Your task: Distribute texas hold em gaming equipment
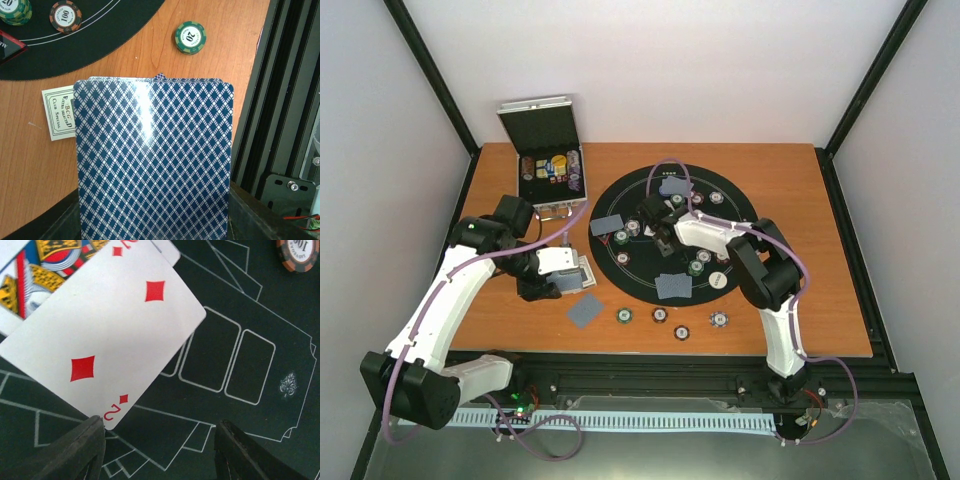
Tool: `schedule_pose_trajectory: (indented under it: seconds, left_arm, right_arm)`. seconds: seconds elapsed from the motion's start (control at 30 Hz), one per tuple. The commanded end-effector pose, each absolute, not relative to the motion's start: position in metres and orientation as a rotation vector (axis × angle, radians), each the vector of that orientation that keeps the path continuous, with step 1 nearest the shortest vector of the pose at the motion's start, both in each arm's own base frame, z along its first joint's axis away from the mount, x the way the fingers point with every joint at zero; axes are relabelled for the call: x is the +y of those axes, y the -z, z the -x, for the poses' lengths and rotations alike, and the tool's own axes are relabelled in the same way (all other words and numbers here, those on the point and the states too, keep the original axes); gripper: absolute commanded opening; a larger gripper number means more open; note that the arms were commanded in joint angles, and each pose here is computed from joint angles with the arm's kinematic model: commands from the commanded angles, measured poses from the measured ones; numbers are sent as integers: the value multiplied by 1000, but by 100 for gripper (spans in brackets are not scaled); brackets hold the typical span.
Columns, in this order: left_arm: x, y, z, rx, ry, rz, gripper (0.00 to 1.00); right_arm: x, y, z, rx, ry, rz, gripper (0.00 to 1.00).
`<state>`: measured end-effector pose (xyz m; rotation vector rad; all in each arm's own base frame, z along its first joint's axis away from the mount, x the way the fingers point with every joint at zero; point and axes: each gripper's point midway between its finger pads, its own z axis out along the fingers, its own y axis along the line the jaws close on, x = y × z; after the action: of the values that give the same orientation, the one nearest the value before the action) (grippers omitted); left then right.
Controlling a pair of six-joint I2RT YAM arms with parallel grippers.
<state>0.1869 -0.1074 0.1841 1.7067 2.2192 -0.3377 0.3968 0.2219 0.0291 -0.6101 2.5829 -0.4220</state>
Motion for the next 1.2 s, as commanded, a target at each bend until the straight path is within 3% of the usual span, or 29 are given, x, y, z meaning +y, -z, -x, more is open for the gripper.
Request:
schedule_pose_trajectory:
  seconds: [0.0,0.3,0.4,0.5,0.6,0.77,1.17]
  left_arm:
    - [-108,-193,-188,2182,323,-1716,1]
    - [-108,-191,-188,2187,326,-1718,1]
    - [-108,-192,-188,2185,330,-1716,1]
    - [-110,-191,-188,2184,339,-1717,2]
    - [-111,-192,-189,2184,344,-1710,2]
    - [-113,-196,-189,2164,349,-1697,2]
    - [-113,-196,-187,2163,357,-1695,1]
  right_arm:
    - [202,-17,-408,2619,457,547,59]
    - [216,-44,-418,2605,299,495,58]
    - [233,-82,-413,2589,107,419,60]
    - [264,-137,-400,2562,-240,334,70]
    - [291,-191,-375,2507,-597,267,77]
    - [329,-220,-315,2466,-1172,162,83]
    - [411,-238,-203,2399,-1642,288,86]
